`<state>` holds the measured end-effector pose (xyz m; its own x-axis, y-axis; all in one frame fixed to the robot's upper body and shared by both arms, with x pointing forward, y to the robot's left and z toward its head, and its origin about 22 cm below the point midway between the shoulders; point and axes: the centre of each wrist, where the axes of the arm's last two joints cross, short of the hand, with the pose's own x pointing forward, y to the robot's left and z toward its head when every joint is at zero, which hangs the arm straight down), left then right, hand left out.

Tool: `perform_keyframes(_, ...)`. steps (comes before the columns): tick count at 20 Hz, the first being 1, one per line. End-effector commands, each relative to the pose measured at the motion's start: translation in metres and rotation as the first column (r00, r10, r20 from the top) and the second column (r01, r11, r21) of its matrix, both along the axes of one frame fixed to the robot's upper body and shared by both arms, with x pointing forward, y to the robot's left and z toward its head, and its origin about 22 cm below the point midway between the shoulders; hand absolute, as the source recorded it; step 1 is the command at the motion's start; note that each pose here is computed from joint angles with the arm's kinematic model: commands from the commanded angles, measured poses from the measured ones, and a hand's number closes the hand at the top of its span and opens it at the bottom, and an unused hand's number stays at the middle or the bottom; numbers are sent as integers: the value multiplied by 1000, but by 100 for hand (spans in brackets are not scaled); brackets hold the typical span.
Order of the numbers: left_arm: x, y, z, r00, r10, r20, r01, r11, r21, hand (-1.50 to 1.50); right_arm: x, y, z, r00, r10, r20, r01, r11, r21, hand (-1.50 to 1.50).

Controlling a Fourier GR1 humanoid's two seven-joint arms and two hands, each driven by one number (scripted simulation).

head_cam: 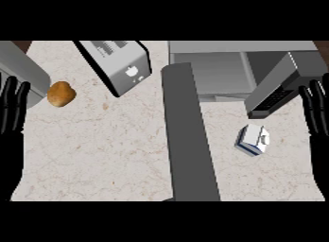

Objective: Pick up the milk, place it into the microwave and close the microwave

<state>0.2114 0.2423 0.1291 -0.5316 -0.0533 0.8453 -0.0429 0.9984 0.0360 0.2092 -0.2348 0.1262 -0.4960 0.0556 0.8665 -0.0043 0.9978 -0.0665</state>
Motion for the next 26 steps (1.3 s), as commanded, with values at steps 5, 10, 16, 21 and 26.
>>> perform_keyframes(5,23,8,-28,995,-86,-52,91,992,92,-150,43,-19,2,998,-67,11,68,997,-43,-150)
perform_keyframes(10,6,-6,-24,985,-48,-165,42,998,-44,-150,50,-23,-14,996,-38,-80,46,994,103,-150)
perform_keyframes(16,-8,-17,-30,987,-54,-148,51,998,-25,-150,34,-23,-28,991,-65,-116,78,990,116,-150)
perform_keyframes(21,-44,-19,-26,985,-38,-166,33,999,-35,-150,38,-28,-56,982,-89,-168,100,993,61,-150)
perform_keyframes(26,-28,-13,-23,987,-25,-156,22,1000,-18,-150,50,-28,-77,972,-119,-202,130,991,39,-150)
